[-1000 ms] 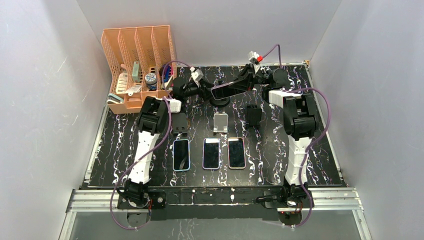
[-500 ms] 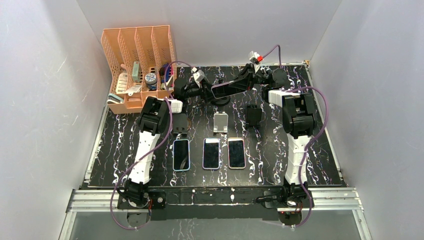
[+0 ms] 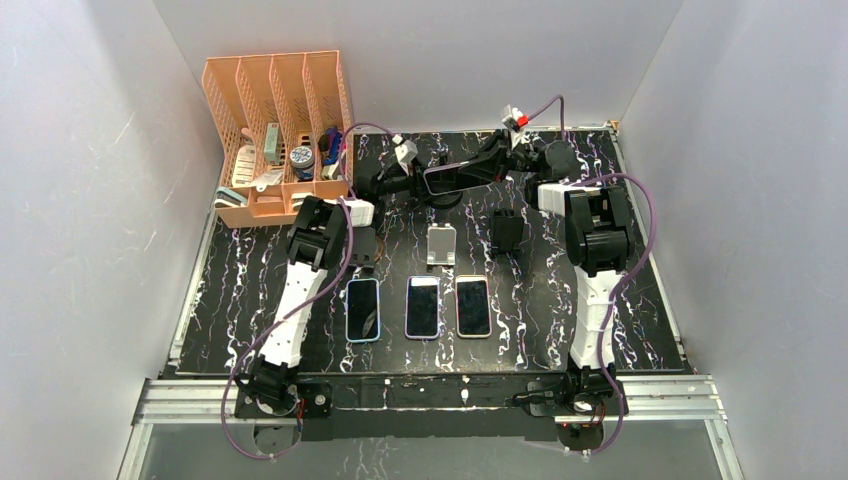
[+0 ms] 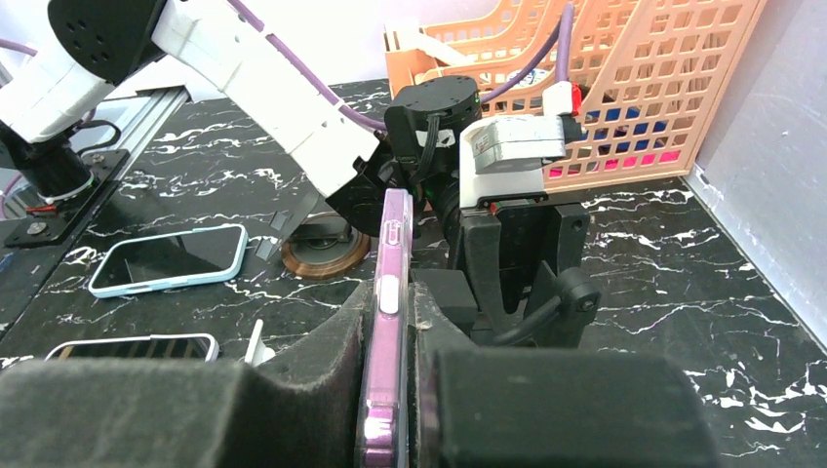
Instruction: Place the phone on the phone stand
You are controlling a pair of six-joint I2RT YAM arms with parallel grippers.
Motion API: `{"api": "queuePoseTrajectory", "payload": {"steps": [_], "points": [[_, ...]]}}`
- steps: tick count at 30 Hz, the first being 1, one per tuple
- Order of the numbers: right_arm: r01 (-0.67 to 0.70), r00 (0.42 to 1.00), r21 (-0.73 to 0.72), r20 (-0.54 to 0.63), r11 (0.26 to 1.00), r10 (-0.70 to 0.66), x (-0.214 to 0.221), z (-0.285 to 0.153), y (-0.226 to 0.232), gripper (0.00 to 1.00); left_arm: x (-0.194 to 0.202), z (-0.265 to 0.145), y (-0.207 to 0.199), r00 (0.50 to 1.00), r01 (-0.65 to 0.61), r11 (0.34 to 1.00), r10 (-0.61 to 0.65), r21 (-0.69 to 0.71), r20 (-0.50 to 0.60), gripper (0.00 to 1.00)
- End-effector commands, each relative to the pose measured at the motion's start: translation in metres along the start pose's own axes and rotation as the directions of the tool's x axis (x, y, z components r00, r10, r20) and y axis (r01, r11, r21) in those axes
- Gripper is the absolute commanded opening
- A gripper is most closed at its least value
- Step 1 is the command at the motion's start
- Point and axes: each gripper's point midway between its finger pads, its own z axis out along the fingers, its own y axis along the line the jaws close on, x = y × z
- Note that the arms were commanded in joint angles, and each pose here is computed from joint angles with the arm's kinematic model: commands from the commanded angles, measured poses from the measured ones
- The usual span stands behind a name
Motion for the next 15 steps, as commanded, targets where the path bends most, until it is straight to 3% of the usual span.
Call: {"api": "queuePoseTrajectory", "payload": {"steps": [1,8,15], "points": [[0.379,0.919,0.039,0.105,0.925,-0.381,-0.042,0.000,0.006,0.01,-0.001,0.004,-0.006,1.000,-0.019,0.999,0.018,0.046,0.004,0.31],[0.415,0.903,0.061,0.098,0.908,-0.419,-0.030,-0.003,0.001,0.01,0.014,0.002,-0.007,1.000,0.003,0.997,-0.002,0.076,-0.015,0.01],[0.528,0.842,0.080,0.080,0.845,-0.534,-0.021,-0.005,-0.001,0.01,0.028,-0.003,-0.010,0.999,0.011,0.994,-0.007,0.112,-0.035,0.00]]}}
